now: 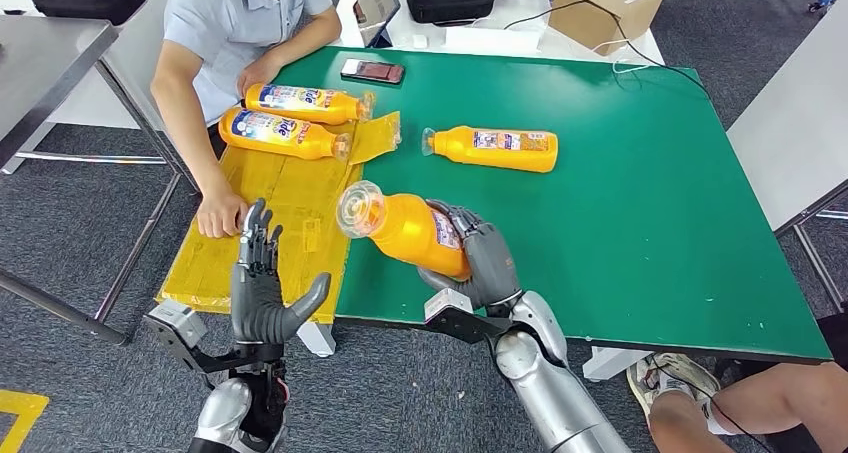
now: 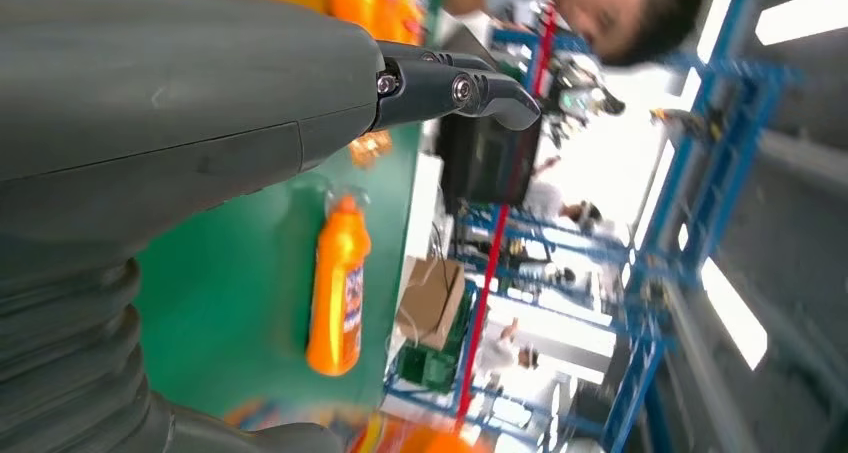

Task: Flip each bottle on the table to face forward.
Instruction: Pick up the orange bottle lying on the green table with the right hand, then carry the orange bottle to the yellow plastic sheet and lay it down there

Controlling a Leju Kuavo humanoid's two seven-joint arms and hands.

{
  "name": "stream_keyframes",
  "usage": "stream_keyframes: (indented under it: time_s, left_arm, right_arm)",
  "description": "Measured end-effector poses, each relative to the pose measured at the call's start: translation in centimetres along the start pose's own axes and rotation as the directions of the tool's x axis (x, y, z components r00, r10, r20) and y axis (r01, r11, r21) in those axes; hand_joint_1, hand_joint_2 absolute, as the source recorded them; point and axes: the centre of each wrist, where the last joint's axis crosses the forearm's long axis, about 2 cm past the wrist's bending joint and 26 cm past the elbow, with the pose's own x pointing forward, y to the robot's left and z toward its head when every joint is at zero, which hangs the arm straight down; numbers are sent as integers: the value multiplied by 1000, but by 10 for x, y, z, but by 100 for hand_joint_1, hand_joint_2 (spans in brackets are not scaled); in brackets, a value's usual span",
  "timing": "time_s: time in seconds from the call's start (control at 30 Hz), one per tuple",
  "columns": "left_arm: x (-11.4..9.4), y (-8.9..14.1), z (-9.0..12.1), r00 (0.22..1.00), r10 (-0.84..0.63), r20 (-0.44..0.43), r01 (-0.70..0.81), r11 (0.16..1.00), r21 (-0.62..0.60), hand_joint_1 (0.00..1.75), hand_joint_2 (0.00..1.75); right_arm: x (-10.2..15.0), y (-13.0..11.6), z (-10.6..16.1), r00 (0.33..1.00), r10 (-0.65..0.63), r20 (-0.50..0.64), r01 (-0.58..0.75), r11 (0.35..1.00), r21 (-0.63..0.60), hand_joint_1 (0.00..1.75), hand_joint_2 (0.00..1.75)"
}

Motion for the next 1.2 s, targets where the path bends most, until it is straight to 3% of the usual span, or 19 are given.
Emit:
stream_keyframes:
  time_s: [0.47, 0.8, 1.03, 1.2]
  left_arm:
    - [-4, -20, -2, 1000, -18, 22, 20, 995, -102, 0, 175]
    - [-20, -33, 6, 943, 255, -216, -292, 943, -160, 0, 175]
    - [-26, -35, 5, 913, 312, -263, -358, 922, -149, 0, 175]
    - [-27, -33, 4, 917, 316, -243, -355, 925, -137, 0, 175]
  right_arm:
    - [15, 28, -11, 994, -106, 22, 104, 992, 72, 175, 175]
    - [32, 44, -21, 995, -31, 96, 21, 995, 98, 175, 175]
    - [40, 56, -21, 992, -34, 126, 18, 992, 121, 175, 175]
    - [41, 63, -20, 991, -50, 125, 32, 990, 135, 175, 175]
